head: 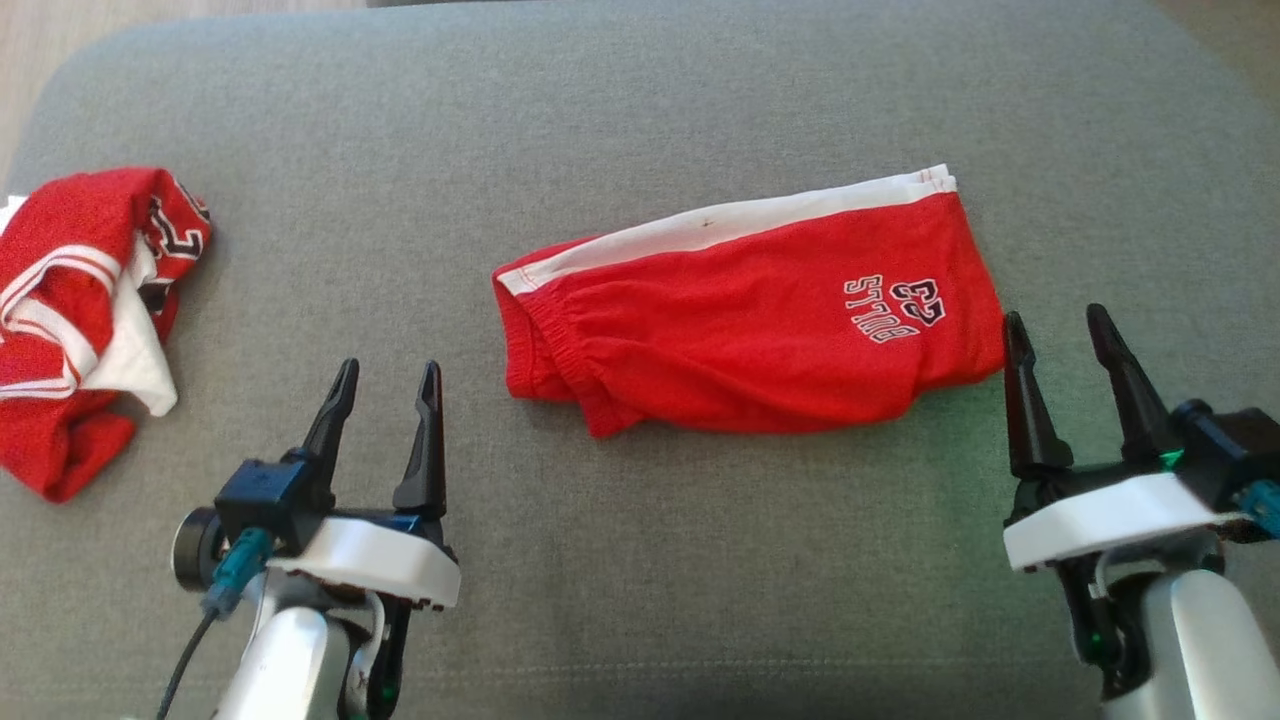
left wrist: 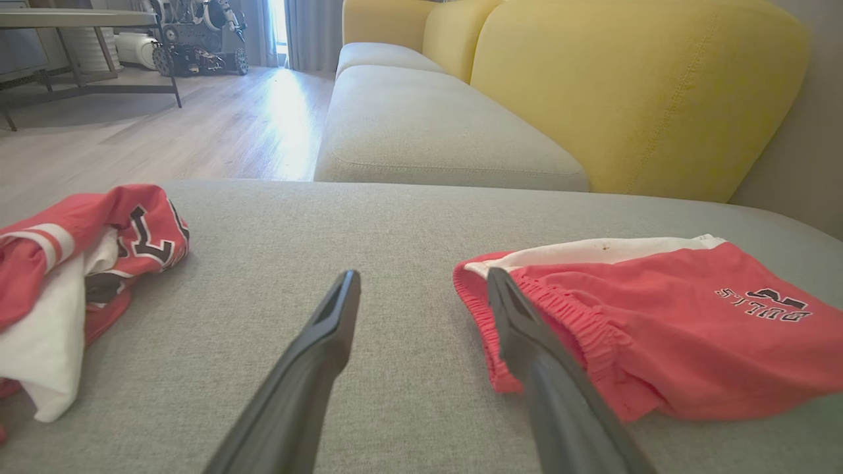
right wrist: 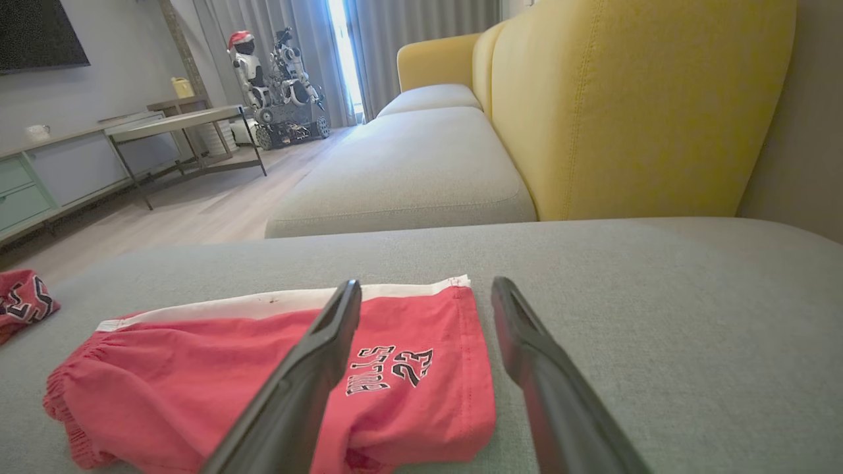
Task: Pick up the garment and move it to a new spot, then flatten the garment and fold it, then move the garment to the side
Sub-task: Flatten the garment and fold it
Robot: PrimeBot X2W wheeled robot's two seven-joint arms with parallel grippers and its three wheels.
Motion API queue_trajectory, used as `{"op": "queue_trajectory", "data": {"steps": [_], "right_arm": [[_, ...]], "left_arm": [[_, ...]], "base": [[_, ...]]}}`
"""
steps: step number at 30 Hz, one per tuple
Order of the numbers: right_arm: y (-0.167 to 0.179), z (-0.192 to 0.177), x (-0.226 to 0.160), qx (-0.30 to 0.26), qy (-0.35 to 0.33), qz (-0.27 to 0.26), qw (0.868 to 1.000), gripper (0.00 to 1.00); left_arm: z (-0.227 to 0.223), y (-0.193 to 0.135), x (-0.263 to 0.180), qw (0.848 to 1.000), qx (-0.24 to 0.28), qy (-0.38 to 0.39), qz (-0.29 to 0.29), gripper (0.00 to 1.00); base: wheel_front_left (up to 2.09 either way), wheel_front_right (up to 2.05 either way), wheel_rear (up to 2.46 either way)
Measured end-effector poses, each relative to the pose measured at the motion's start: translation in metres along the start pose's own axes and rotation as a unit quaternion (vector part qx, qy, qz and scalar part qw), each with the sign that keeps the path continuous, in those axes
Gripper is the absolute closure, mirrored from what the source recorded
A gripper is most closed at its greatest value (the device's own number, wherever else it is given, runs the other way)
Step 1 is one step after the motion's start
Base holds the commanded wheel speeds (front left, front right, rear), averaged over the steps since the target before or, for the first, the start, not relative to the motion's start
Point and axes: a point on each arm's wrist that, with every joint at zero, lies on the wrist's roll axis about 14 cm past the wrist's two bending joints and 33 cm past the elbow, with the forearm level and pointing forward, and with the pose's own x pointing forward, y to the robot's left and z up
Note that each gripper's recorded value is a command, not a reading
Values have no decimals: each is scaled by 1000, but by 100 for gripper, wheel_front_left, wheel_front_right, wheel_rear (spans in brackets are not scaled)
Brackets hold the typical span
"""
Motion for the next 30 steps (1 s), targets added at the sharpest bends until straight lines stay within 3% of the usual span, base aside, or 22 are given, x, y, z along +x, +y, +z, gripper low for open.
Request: {"op": "queue_trajectory", "data": {"steps": [8,12,16,20,21,22,30], "right_arm": [[-28,-47,17,0,86,-28,996,0],[-26,-79,41,9,151,-22,988,0],[-22,-117,39,18,229,-19,973,0],[-19,-121,42,37,241,-18,970,0],[-18,-121,43,43,240,-18,970,46],[-16,-119,44,50,238,-17,970,100],[-9,-117,25,86,224,-21,971,100]], "left_arm": [[1,3,10,1000,1,-4,1,0],[-2,4,18,1000,-3,-1,0,0],[-5,6,22,1000,-1,1,1,0],[-6,6,22,1000,-3,3,2,0],[-6,5,23,1000,-4,3,-1,0],[-6,4,23,1000,-5,2,-2,0],[3,-5,25,1000,-1,-11,-16,0]], "base": [[0,0,0],[0,0,0],[0,0,0],[0,0,0],[0,0,0],[0,0,0],[0,0,0]]}}
